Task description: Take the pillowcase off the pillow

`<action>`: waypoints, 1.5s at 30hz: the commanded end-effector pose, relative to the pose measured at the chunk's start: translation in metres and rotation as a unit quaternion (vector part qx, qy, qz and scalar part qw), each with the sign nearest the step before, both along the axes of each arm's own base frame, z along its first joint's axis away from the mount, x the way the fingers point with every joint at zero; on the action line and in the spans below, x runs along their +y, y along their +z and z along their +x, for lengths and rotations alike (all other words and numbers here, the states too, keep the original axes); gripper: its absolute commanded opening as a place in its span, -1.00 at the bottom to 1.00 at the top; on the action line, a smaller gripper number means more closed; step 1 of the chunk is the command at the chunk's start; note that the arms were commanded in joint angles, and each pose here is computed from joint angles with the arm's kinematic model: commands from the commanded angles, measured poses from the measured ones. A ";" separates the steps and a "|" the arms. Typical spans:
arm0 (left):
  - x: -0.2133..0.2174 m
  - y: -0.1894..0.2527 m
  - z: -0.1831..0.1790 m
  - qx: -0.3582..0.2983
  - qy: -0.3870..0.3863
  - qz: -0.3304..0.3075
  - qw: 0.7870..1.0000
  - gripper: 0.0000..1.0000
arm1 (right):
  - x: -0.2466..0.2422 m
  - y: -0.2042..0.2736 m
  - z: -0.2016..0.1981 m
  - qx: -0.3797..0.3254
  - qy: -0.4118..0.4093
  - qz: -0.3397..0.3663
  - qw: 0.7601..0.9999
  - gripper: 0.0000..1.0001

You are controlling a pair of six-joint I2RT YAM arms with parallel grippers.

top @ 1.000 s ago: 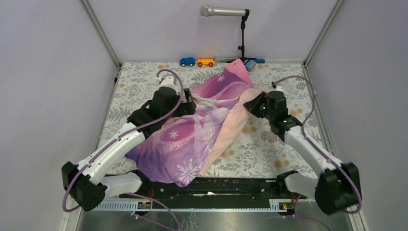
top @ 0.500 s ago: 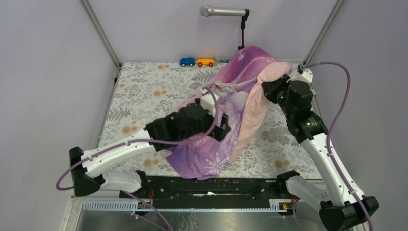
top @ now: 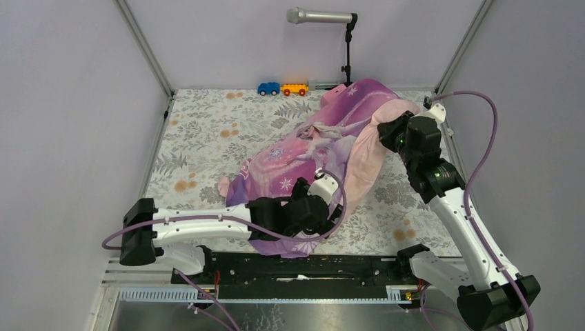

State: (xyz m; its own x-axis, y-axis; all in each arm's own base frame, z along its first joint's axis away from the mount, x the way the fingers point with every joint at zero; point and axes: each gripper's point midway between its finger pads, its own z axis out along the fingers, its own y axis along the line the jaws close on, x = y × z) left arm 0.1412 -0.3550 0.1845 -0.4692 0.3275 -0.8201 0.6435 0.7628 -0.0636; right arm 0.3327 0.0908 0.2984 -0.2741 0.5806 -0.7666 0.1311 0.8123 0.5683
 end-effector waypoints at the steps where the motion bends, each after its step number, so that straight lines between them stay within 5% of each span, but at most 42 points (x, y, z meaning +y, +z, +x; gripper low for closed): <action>1: 0.011 -0.024 -0.002 0.010 0.028 0.021 0.999 0.92 | -0.005 0.047 0.005 -0.081 -0.022 0.032 0.996 -1.00; 11: -0.004 -0.048 -0.006 0.028 0.005 0.055 0.998 0.13 | -0.012 0.037 0.005 -0.075 -0.039 0.022 0.996 -1.00; 16: -0.016 -0.038 0.003 0.011 0.021 0.050 0.998 -0.99 | -0.019 0.037 -0.001 -0.076 -0.050 0.011 0.996 -1.00; 22: -0.022 0.003 0.007 -0.003 0.002 0.017 1.000 -1.00 | -0.032 0.041 -0.008 -0.084 -0.067 -0.018 0.994 -1.00; 28: -0.050 0.083 -0.028 0.020 -0.135 -0.060 0.989 -1.00 | -0.048 0.083 -0.021 -0.115 -0.082 -0.058 0.988 -1.00; 33: -0.049 0.192 -0.040 0.071 -0.202 -0.221 0.952 -1.00 | -0.055 0.151 -0.033 -0.174 -0.083 -0.078 0.978 -0.99; 37: 0.024 0.258 0.052 0.141 -0.153 -0.396 0.894 -1.00 | -0.038 0.173 -0.008 -0.153 -0.046 -0.107 0.981 -0.97; 40: 0.084 0.253 0.121 0.157 -0.048 -0.434 0.886 -1.00 | -0.029 0.167 0.025 -0.127 -0.046 -0.119 0.984 -0.96; 43: 0.132 0.221 0.174 0.211 0.016 -0.506 0.836 -1.00 | -0.017 0.138 0.075 -0.072 -0.044 -0.149 0.985 -0.88; 45: 0.166 0.181 0.206 0.255 0.073 -0.553 0.790 -1.00 | 0.000 0.118 0.109 -0.027 -0.015 -0.169 0.985 -0.17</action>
